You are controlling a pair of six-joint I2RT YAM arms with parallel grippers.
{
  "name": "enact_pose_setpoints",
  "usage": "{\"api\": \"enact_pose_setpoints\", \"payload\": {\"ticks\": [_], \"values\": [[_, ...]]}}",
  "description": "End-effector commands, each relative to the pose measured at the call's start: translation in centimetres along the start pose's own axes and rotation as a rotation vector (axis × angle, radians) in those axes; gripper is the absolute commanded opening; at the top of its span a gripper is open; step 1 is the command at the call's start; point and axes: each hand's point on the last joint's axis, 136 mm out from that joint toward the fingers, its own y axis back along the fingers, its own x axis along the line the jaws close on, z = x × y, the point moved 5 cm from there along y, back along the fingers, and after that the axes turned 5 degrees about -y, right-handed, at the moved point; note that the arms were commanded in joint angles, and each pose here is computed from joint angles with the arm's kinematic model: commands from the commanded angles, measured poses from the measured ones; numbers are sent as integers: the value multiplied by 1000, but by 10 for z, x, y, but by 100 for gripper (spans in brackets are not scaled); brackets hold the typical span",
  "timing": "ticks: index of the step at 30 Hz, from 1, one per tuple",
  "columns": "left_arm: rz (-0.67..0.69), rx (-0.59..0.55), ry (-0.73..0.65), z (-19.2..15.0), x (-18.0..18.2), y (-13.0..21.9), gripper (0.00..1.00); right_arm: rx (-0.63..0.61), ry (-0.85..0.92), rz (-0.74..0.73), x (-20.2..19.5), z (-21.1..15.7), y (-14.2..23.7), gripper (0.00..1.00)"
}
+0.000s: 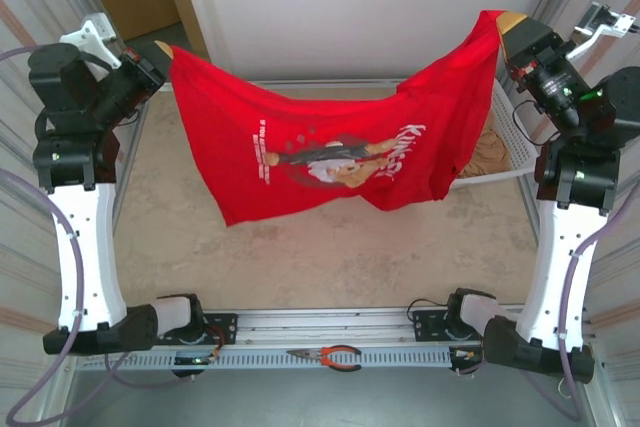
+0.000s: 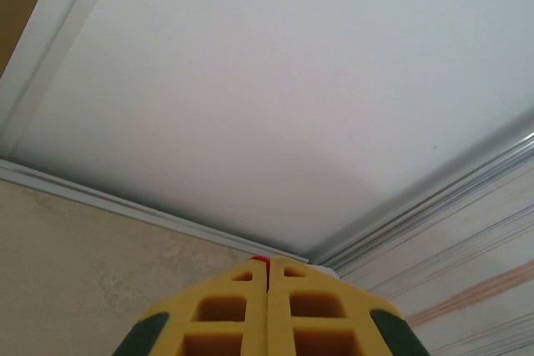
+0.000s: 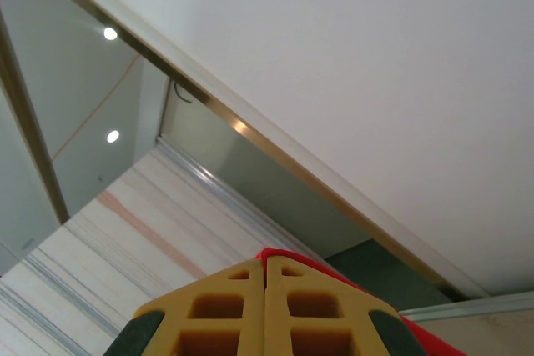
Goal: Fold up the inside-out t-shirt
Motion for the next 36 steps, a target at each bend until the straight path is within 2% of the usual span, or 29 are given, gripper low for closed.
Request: {"api": "enact_pose_setpoints", "payload": {"ticks": [1, 9, 15, 18, 19, 21, 22, 25, 30, 36], "values": [[39, 97, 20, -20, 34, -38, 0, 44, -38, -42, -39, -4, -24, 0], [145, 261, 10, -77, 83, -93, 0, 155, -14, -167, -113, -39, -62, 0], [231, 377, -15, -122, 124, -155, 0, 217, -26, -288, -188, -66, -80, 0], [263, 412, -40, -131, 143, -183, 0, 250, -32, -337, -216, -76, -86, 0], [284, 439, -47, -136, 150, -191, 7, 260, -33, -349, -224, -81, -87, 0], [320, 504, -66, -145, 161, -199, 33, 279, -34, -374, -236, -88, -88, 0], [359, 544, -64, -151, 167, -196, 40, 291, -38, -381, -241, -93, -89, 0], [424, 609, -97, -174, 167, -170, 46, 318, -41, -389, -248, -105, -89, 0], [520, 699, -158, -235, 156, -91, 45, 343, -27, -404, -253, -121, -85, 0], [613, 949, -269, -323, 160, -18, 42, 353, -27, -406, -255, -127, -80, 0]]}}
